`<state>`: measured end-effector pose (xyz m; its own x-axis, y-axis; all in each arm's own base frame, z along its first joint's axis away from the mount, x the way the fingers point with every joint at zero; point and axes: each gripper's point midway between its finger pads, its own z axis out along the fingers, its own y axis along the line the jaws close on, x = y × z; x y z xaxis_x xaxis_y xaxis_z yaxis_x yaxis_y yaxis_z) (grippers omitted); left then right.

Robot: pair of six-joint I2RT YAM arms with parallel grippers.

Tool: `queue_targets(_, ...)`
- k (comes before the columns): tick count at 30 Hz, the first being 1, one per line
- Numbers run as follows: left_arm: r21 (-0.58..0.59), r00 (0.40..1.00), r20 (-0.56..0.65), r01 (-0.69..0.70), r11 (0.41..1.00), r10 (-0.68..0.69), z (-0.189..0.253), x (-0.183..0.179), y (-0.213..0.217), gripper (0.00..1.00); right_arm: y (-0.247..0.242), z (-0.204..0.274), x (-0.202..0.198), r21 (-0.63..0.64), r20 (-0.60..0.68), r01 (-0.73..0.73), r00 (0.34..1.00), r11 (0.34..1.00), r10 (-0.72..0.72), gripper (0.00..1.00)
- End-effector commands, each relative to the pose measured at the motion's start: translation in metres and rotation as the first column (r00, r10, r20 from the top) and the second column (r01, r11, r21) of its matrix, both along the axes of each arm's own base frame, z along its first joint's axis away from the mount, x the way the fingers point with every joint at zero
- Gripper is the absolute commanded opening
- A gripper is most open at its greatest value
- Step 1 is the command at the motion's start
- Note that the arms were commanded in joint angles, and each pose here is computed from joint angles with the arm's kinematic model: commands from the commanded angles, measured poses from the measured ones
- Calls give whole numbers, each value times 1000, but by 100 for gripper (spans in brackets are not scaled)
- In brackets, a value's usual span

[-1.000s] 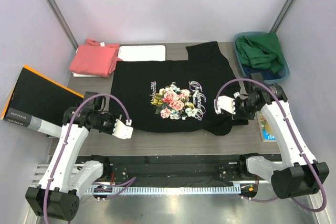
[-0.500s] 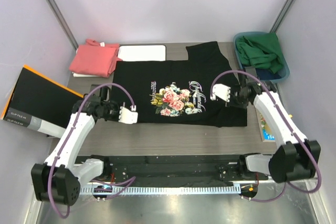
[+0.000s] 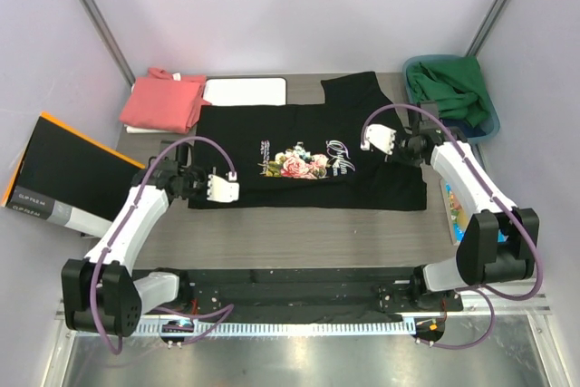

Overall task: Fold and stack the t-shirts
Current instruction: Fold the flattened tshirt in 1/3 of the way

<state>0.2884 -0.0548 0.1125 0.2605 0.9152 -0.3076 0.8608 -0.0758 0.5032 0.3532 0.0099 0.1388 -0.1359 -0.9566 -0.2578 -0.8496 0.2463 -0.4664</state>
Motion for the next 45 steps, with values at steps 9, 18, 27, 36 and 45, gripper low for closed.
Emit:
queue_targets(9,66,994,55,-97,993,93,-10,38,20,0,-4,21,40,11,140,53,989,999,-54,6)
queue_targets(18,90,992,62,-114,989,109,-15,47,24,15,-3,18,61,28,193,83,977,996,-87,16)
queue_targets(27,103,951,211,-252,962,226,-9,72,44,63,-31,46,98,87,475,366,802,926,-362,61)
queue_targets(36,59,911,335,-275,960,240,14,98,43,66,22,16,38,111,114,67,990,992,-80,53)
queue_targets(45,60,905,359,-267,962,229,17,124,40,66,80,-23,0,226,-289,-24,953,974,90,55)
